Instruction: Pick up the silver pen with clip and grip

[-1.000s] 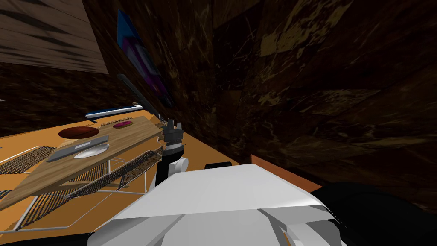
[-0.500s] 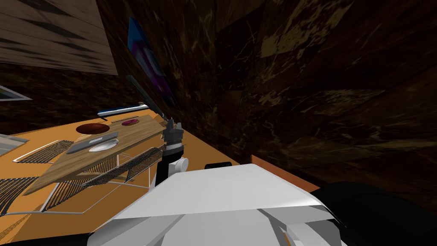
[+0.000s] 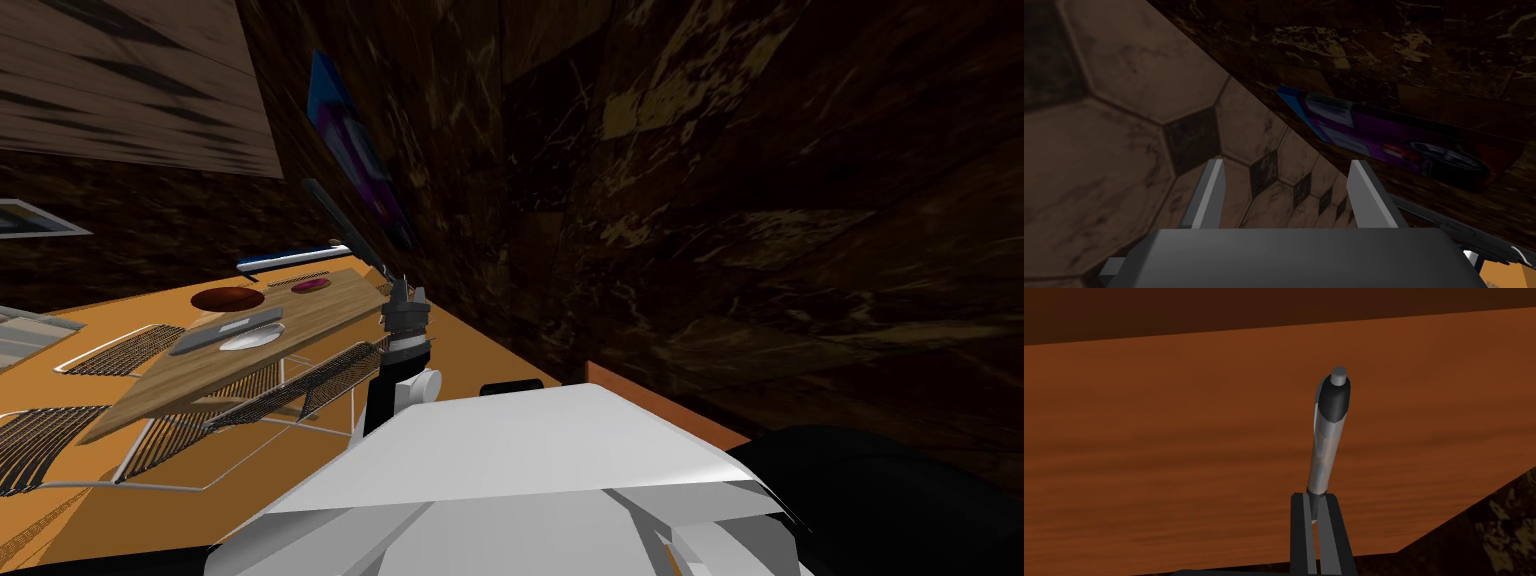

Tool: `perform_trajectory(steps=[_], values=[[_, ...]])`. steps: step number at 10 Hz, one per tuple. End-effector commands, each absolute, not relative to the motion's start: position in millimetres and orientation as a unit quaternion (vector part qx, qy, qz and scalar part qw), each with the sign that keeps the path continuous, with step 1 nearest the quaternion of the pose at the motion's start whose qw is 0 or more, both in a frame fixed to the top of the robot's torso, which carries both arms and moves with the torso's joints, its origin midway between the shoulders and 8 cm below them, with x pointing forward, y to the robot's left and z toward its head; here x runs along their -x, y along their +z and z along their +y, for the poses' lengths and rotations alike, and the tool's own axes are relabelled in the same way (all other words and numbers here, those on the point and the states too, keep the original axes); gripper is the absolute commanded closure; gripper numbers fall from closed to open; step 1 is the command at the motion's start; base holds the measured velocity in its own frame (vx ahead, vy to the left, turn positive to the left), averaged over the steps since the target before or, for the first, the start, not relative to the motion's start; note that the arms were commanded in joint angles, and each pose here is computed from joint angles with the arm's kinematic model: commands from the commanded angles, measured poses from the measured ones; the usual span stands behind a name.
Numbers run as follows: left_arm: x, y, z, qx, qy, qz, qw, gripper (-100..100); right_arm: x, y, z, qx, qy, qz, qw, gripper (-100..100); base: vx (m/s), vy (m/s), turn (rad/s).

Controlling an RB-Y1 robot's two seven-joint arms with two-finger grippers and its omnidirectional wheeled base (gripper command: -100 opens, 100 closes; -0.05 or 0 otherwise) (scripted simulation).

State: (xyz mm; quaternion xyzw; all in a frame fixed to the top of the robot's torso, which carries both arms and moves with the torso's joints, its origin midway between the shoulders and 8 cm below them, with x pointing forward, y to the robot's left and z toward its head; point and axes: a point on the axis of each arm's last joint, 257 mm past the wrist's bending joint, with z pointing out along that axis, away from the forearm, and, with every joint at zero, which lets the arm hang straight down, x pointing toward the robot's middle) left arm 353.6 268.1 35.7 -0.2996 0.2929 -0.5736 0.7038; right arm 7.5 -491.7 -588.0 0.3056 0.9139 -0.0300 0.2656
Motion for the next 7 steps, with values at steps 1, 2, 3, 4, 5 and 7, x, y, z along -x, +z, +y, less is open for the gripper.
perform_trajectory(steps=[1,2,3,4,5,7], values=[[-353.6,35.7,268.1,0.3,-0.574,0.293,0.704,0,-7.5,-588.0,-491.7,-0.306,-0.03,0.914,0.266,100,0.0,0.0,0.0],[-353.6,35.7,268.1,0.3,-0.574,0.293,0.704,0,-8.5,-588.1,-490.9,-0.305,-0.029,0.914,0.266,100,0.0,0.0,0.0],[-353.6,35.7,268.1,0.3,-0.574,0.293,0.704,0,-8.4,-588.0,-491.0,-0.305,-0.029,0.914,0.266,100,0.0,0.0,0.0],[-353.6,35.7,268.1,0.3,-0.574,0.293,0.704,0,-8.4,-588.0,-491.0,-0.305,-0.029,0.914,0.266,0,0.0,0.0,0.0],[-353.6,35.7,268.1,0.3,-0.574,0.293,0.704,0,-1.1,-582.5,-493.0,-0.303,-0.028,0.914,0.266,100,0.031,0.019,-0.048],[-353.5,35.7,268.1,0.3,-0.574,0.293,0.704,0,10.7,-574.2,-496.0,-0.3,-0.027,0.916,0.265,100,0.066,0.037,-0.049]])
